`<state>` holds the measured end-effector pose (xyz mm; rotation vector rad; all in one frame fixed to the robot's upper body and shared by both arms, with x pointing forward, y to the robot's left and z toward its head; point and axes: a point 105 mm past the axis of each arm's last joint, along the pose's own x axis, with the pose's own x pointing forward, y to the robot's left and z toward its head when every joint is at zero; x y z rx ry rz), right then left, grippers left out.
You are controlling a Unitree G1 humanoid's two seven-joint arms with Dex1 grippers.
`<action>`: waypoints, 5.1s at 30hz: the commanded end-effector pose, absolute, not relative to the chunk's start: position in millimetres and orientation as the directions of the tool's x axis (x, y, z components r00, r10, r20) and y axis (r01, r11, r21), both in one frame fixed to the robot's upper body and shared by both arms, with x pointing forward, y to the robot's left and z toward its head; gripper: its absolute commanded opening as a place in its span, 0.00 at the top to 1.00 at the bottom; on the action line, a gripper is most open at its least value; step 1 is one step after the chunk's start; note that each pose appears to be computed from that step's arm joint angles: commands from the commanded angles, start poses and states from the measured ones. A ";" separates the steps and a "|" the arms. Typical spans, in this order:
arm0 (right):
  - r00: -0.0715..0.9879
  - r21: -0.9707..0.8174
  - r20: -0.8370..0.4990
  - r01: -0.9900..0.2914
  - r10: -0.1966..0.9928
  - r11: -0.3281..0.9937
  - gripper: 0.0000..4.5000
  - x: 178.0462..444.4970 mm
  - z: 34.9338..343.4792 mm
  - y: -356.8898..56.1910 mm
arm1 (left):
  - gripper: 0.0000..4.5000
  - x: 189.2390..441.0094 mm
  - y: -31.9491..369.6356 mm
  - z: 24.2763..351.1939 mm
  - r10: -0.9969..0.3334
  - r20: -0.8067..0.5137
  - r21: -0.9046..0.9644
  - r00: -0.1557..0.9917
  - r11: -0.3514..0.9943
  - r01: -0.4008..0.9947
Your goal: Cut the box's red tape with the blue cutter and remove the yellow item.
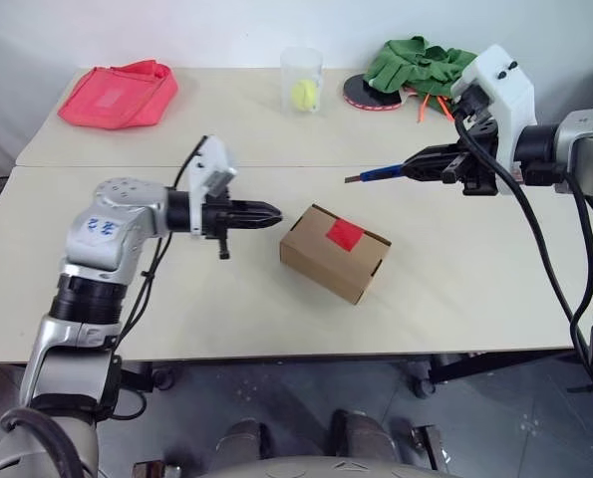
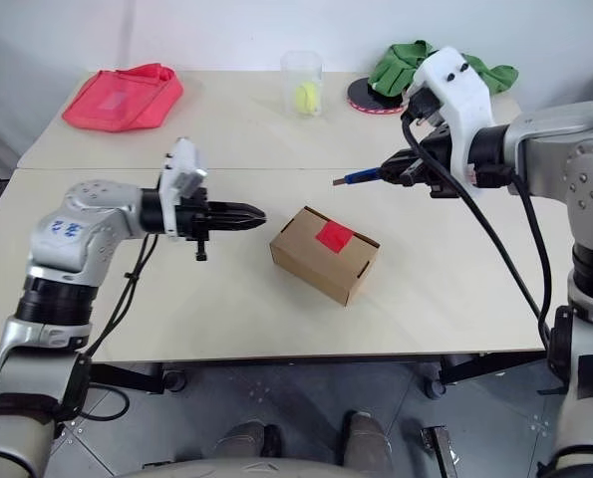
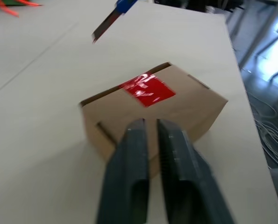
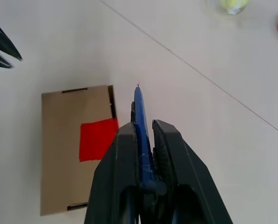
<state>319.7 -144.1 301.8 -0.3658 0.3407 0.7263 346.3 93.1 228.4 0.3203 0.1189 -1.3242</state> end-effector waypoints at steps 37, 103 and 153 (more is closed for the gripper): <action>0.676 -0.280 -0.459 -0.726 0.576 0.628 0.96 345.7 263.2 -129.1 | 1.00 374.2 53.2 187.9 -0.796 -0.586 0.157 0.148 0.068 0.985; 0.565 -0.387 -0.738 -0.802 0.369 0.454 0.96 326.8 277.4 -191.9 | 1.00 378.0 40.6 148.7 -0.648 -0.739 0.133 0.186 0.131 0.983; 0.944 -0.312 -0.285 -0.254 0.165 0.916 0.08 270.0 134.7 -295.5 | 1.00 360.5 26.5 155.4 -0.730 -0.673 0.091 0.119 0.079 0.993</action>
